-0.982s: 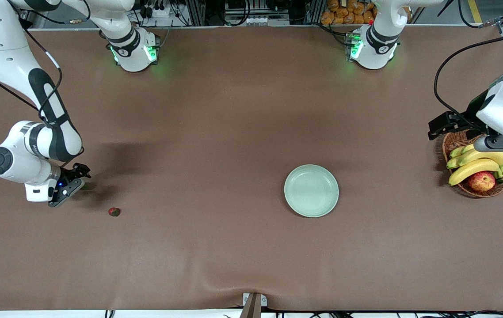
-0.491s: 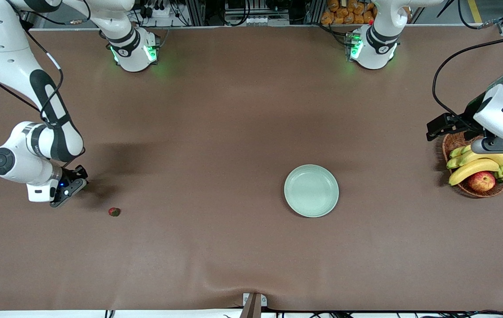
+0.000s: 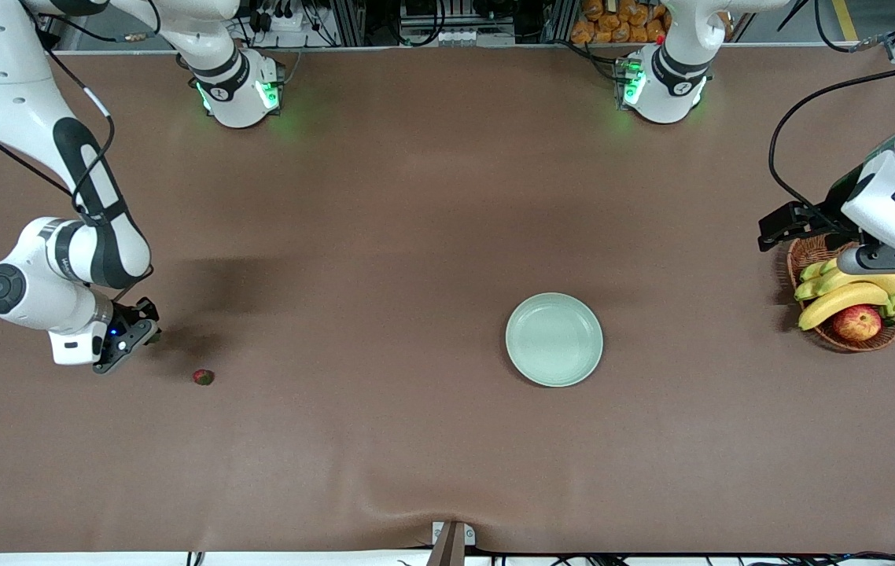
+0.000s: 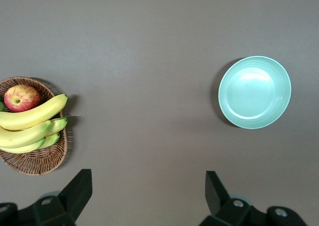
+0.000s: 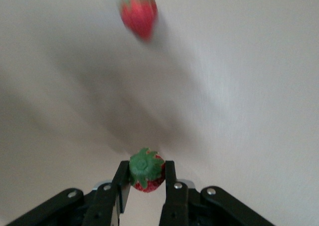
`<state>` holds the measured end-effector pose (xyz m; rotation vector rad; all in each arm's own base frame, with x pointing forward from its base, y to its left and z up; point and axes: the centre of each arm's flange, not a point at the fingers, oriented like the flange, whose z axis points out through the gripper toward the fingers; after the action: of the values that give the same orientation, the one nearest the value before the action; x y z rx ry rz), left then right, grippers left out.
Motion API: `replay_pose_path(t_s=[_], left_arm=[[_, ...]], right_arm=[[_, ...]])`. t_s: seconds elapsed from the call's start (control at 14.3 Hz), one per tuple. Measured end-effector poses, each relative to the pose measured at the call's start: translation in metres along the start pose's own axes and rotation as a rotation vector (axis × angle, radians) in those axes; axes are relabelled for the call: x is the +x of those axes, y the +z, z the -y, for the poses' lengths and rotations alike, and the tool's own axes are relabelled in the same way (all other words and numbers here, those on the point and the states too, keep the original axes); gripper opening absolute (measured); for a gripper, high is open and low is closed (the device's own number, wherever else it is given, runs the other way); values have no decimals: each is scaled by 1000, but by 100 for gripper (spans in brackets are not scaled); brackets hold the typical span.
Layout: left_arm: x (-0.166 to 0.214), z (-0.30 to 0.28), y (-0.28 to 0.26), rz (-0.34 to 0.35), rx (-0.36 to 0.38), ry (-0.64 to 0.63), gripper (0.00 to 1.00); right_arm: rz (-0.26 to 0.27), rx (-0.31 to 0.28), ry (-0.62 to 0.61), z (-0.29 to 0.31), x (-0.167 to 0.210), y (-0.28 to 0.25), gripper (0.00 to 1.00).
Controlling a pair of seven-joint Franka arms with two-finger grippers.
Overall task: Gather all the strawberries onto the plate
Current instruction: 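Close the right gripper on the strawberry and lift it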
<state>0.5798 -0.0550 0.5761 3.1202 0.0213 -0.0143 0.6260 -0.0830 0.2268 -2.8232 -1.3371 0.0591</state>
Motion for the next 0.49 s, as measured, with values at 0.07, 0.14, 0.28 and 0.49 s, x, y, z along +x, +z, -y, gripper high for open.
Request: replay_pose_path(t_s=[0.07, 0.14, 0.28, 0.49], left_arm=[[0, 0, 1, 1, 0, 0, 100], [1, 0, 2, 3, 0, 0, 100], [2, -1, 4, 7, 1, 1, 100], [3, -3, 8, 14, -4, 3, 100]], right_arm=[[-9, 2, -29, 6, 21, -21, 32], [-14, 3, -54, 14, 44, -42, 32], [-33, -9, -81, 36, 92, -78, 32], [-83, -2, -55, 89, 160, -98, 32]])
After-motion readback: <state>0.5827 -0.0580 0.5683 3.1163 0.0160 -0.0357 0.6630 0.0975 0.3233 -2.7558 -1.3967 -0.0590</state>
